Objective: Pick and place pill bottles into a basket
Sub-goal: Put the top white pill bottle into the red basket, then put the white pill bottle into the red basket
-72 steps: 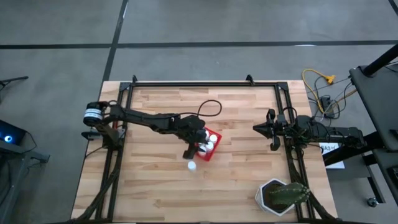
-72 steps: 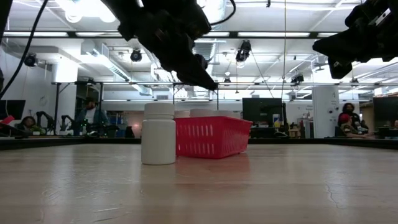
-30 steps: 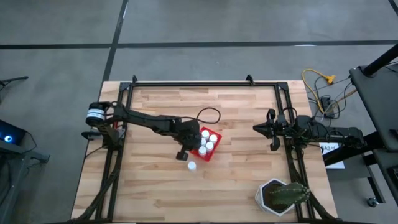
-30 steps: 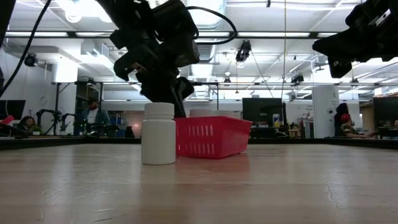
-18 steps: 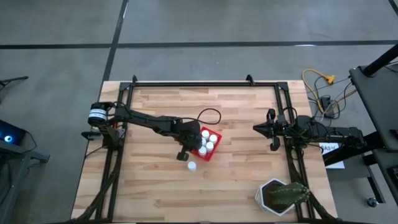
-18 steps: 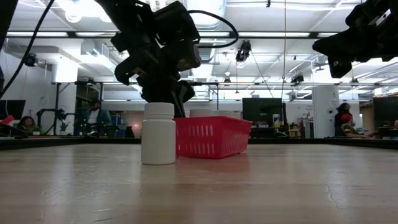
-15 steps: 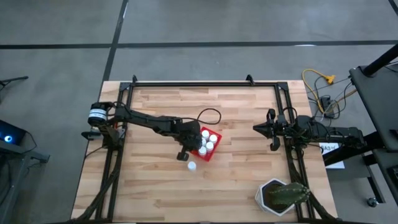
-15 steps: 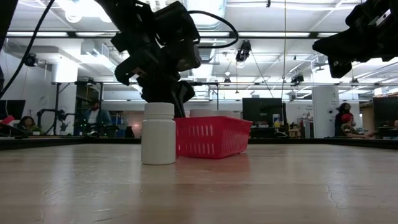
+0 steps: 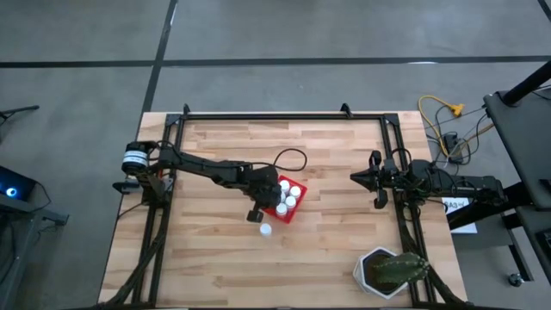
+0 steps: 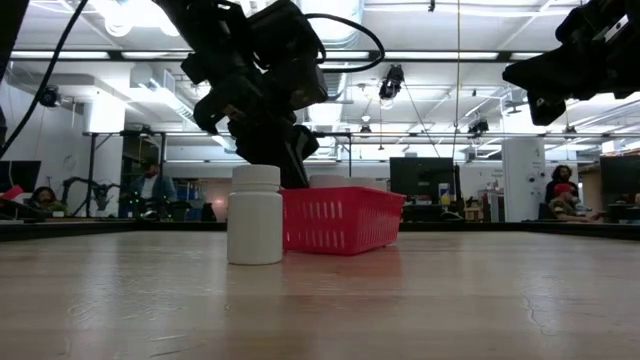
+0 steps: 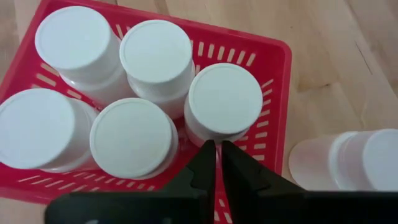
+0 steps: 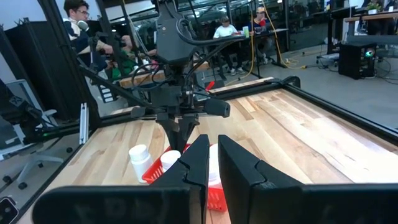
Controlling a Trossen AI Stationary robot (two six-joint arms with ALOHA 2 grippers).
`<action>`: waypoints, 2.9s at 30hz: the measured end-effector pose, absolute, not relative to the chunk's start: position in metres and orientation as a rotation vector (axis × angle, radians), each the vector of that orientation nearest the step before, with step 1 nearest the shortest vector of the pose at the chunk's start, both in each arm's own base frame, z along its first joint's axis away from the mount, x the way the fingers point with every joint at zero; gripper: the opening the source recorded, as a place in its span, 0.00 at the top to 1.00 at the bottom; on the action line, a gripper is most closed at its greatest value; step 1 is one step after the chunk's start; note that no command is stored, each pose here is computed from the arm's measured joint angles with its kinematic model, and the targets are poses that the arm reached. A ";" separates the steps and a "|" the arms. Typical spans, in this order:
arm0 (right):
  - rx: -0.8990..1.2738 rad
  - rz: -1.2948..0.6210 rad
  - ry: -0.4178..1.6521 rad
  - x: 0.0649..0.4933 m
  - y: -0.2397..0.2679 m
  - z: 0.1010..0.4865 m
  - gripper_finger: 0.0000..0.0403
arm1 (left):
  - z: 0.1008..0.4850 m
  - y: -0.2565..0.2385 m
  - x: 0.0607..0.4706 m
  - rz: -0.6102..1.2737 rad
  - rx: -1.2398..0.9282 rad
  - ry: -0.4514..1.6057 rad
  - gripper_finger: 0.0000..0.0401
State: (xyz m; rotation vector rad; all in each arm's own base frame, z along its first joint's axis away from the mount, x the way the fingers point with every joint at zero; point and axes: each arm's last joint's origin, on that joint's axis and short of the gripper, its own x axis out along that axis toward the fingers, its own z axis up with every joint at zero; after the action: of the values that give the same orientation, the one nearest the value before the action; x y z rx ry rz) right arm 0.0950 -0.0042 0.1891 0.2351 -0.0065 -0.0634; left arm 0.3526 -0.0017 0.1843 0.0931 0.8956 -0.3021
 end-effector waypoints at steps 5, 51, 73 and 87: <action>0.235 -0.063 -0.007 0.095 -0.004 0.189 0.93 | 0.184 -0.002 0.353 -0.302 0.093 0.896 0.98; 0.234 -0.063 -0.006 0.095 -0.004 0.189 0.93 | 0.186 -0.002 0.355 -0.310 0.085 0.860 0.98; 0.235 -0.063 -0.008 0.095 -0.004 0.189 0.93 | 0.250 0.010 0.323 -0.304 0.054 0.825 0.98; 0.235 -0.063 -0.015 0.095 -0.004 0.190 0.93 | 0.301 0.003 0.282 -0.381 0.005 0.702 0.64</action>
State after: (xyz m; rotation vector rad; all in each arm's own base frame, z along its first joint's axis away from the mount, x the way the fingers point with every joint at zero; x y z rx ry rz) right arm 0.0949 -0.0042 0.1901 0.2355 -0.0149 -0.0629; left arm 0.2825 0.0033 0.3007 0.0054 0.7018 -0.3814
